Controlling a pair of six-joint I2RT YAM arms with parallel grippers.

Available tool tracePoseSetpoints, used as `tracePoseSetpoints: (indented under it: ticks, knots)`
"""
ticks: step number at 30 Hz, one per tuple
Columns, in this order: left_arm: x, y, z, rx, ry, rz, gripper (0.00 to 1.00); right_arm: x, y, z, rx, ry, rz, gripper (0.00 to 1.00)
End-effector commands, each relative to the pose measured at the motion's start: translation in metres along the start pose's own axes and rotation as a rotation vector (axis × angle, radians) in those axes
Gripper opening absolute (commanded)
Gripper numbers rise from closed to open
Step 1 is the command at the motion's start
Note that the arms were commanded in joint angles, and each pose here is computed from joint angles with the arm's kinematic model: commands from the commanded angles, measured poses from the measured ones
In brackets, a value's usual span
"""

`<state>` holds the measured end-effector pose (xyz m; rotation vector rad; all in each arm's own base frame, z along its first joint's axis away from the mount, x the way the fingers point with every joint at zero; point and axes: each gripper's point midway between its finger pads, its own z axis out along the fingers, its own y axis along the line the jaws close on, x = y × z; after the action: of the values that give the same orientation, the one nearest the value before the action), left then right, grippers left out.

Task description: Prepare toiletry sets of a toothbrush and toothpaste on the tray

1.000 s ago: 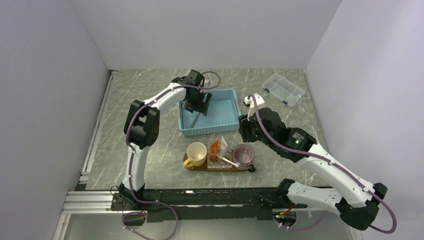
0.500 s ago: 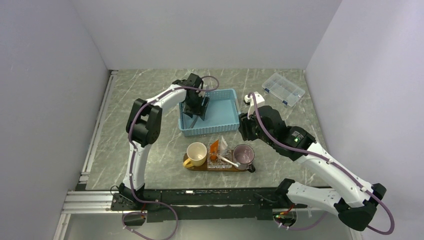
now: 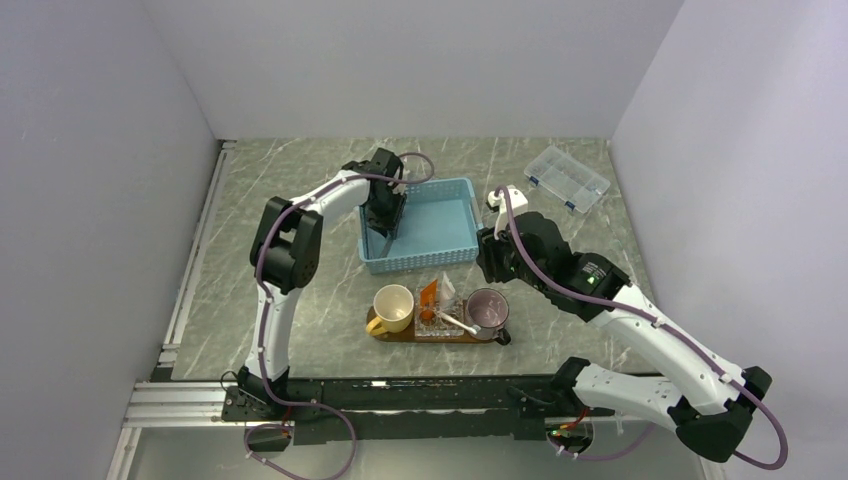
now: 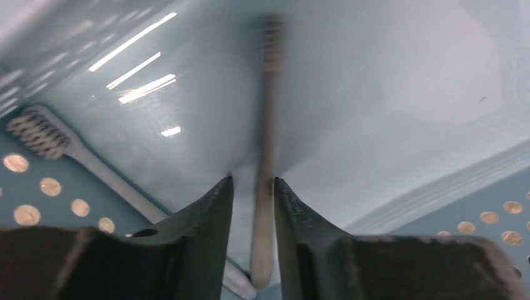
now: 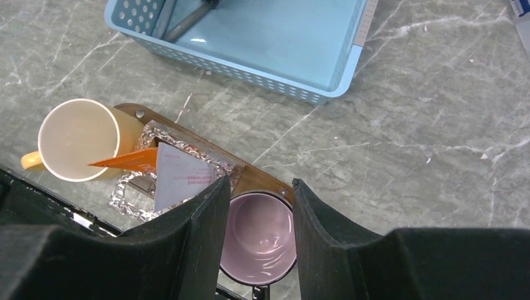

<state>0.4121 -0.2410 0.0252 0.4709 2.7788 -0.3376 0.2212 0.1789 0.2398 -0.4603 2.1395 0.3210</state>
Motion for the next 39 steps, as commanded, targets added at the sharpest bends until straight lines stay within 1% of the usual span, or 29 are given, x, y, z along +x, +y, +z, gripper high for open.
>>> tracePoseSetpoints:
  ticks: [1,4,8,9,15,31,34,39]
  knots:
    - [0.017,-0.004,0.002,0.011,0.039,-0.012,0.31,-0.011,0.003,-0.003,-0.021,-0.051,0.018,0.43]
    - [0.020,-0.003,0.001,0.009,0.041,-0.020,0.21,-0.010,0.002,-0.004,-0.023,-0.051,0.020,0.43]
    - [0.022,-0.003,-0.001,0.008,0.035,-0.025,0.03,-0.010,0.002,-0.006,-0.026,-0.054,0.021,0.43]
    - [0.022,-0.004,-0.003,0.007,0.029,-0.025,0.00,-0.010,0.003,-0.007,-0.028,-0.055,0.023,0.43]
    - [0.013,-0.010,-0.018,0.034,-0.021,-0.019,0.00,-0.010,0.003,-0.008,-0.035,-0.055,0.025,0.43]
    - [-0.026,-0.036,-0.074,0.136,-0.181,0.028,0.00,-0.012,0.004,-0.008,-0.037,-0.054,0.026,0.43]
    - [-0.034,-0.042,-0.090,0.156,-0.222,0.043,0.00,-0.016,0.005,-0.010,-0.037,-0.060,0.026,0.43]
    - [-0.051,-0.054,-0.134,0.193,-0.334,0.071,0.00,-0.022,0.009,-0.011,-0.060,-0.071,0.035,0.43]
